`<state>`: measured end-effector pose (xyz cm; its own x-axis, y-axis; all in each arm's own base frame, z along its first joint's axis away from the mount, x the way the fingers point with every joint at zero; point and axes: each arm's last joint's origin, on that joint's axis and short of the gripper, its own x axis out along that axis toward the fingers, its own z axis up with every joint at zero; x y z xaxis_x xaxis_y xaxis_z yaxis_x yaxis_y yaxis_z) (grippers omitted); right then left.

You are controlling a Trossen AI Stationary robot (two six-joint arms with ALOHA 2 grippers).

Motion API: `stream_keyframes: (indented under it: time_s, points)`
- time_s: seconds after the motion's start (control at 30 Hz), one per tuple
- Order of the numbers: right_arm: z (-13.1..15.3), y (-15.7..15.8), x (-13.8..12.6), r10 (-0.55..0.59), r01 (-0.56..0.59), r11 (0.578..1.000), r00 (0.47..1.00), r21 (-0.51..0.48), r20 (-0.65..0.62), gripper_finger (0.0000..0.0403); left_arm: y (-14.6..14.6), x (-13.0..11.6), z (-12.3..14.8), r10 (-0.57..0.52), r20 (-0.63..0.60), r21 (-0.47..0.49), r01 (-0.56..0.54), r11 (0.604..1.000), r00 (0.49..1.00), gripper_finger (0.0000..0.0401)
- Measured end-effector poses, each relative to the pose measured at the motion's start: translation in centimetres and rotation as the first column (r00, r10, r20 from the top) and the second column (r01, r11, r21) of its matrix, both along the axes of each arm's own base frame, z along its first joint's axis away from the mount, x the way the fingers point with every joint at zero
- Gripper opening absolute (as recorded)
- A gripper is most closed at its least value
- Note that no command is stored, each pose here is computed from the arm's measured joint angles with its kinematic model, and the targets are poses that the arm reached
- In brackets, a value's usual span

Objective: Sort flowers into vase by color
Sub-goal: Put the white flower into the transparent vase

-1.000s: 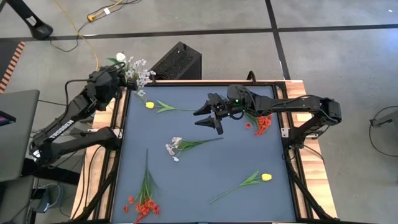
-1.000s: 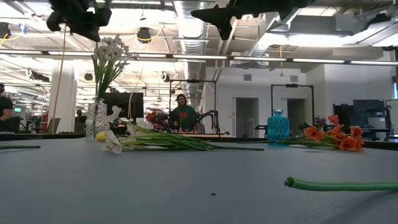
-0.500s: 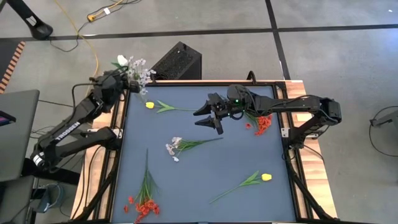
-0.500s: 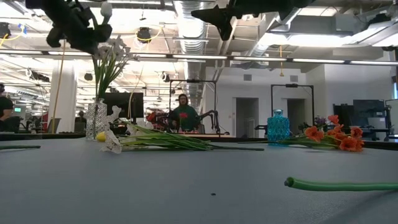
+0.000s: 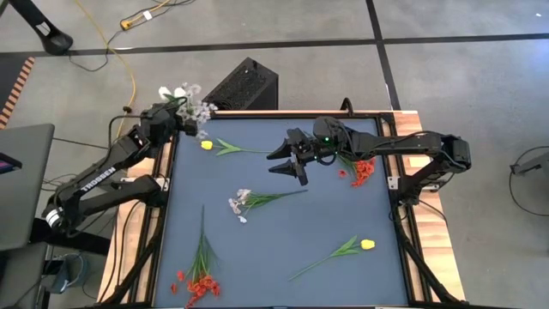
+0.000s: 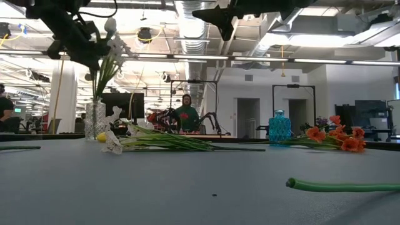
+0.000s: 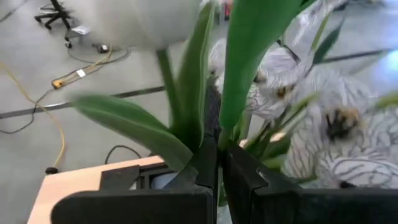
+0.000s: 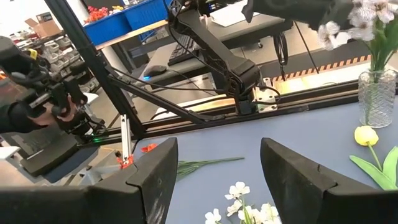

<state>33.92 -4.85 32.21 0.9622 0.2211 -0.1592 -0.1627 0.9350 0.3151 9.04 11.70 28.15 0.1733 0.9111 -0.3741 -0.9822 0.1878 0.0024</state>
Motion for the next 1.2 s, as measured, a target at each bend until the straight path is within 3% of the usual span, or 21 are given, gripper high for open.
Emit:
stream_keyframes:
  time_s: [0.23,0.6,0.93,1.2]
  points:
    - [0.0,0.0,0.0,0.000,0.000,1.000,1.000,0.000,0.000,0.0255,1.3,1.2,-1.4,0.011,-0.074,-0.067,-0.016,0.998,0.997,0.0000]
    - [0.0,0.3,0.0,0.011,-0.011,1.000,1.000,0.004,-0.002,0.0255,1.5,1.2,-1.6,0.052,-0.095,-0.065,-0.058,0.996,0.994,0.0003]
    - [0.0,0.3,0.0,0.010,-0.010,1.000,1.000,0.005,-0.002,0.0255,0.5,0.4,-0.7,0.031,-0.034,-0.036,-0.033,0.999,0.999,0.0080]
    - [0.0,0.3,0.0,0.010,-0.010,1.000,1.000,0.005,-0.001,0.0255,-1.4,-1.0,-0.5,-0.076,0.031,-0.108,0.079,0.991,0.997,0.0122]
